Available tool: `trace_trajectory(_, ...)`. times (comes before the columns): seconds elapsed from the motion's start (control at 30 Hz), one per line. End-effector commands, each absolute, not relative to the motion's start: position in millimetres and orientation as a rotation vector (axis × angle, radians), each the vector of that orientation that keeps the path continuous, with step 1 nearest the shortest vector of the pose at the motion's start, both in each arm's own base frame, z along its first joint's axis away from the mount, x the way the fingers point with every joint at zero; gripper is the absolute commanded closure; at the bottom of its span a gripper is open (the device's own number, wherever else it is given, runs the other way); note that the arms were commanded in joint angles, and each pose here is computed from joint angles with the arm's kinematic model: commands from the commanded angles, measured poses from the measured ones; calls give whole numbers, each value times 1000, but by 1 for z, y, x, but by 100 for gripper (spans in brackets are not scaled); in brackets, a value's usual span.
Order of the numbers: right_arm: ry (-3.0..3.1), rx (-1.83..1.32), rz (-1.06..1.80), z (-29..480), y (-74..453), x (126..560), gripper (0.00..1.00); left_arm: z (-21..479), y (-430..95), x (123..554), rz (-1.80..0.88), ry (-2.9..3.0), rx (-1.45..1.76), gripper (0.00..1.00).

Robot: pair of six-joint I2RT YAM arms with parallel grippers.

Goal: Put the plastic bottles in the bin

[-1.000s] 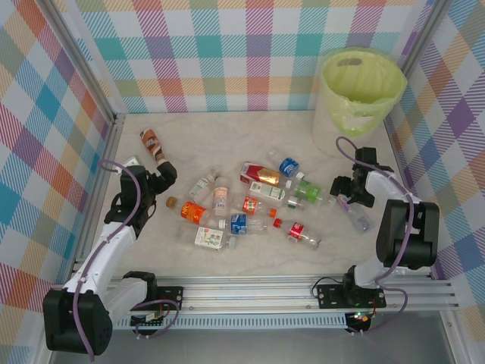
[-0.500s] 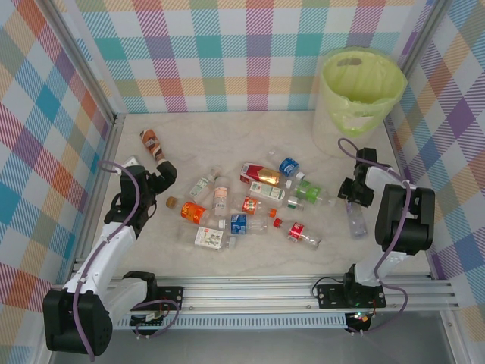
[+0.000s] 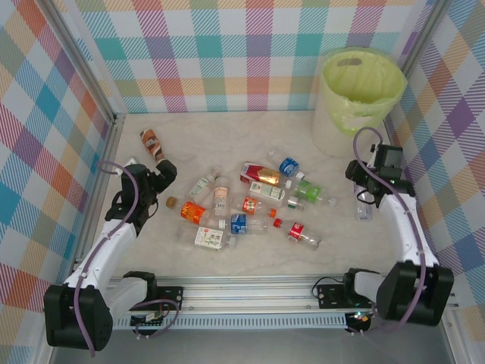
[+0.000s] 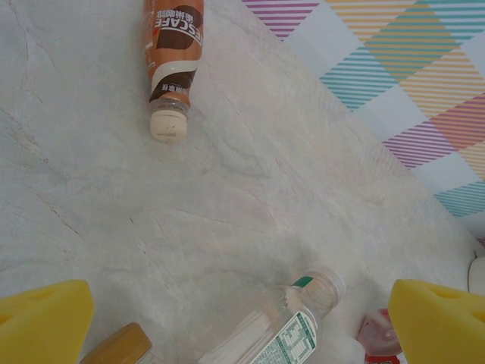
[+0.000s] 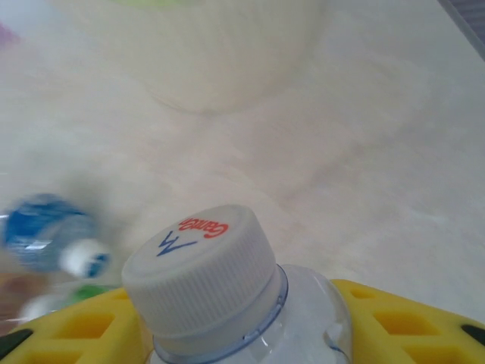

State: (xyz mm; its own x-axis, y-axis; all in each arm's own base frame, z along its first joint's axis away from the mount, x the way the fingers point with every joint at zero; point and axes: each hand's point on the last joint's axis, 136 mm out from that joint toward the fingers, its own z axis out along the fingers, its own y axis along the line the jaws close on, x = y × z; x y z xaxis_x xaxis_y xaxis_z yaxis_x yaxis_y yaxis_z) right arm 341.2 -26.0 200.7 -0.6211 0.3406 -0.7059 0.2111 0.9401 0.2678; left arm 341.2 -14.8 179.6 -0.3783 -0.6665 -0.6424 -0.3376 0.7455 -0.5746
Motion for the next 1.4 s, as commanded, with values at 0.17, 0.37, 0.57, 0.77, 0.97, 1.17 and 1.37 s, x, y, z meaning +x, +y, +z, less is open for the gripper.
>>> trace_trajectory(0.17, 1839, -1, 768, 372, 60, 368, 57, 187, -6, 339, -442, 1956, -865, 0)
trace_trajectory(0.37, 1626, -16, 845, 466, 60, 414, 57, 178, -6, 334, -442, 1978, -900, 0)
trace_trajectory(0.57, 1551, 92, 706, 493, 32, 481, 57, 175, -7, 329, -440, 2002, -902, 0)
trace_trajectory(0.77, 1504, 191, 526, 491, -1, 538, 56, 182, -11, 328, -458, 2012, -858, 0)
trace_trajectory(0.97, 1515, 215, 360, 474, -23, 578, 54, 182, -10, 323, -461, 1989, -851, 0)
trace_trajectory(1.17, 1712, 231, 275, 429, -31, 609, 51, 186, -6, 317, -458, 1943, -858, 0)
trace_trajectory(1.37, 1873, 284, 218, 365, -41, 625, 49, 179, -5, 315, -437, 1976, -864, 0)
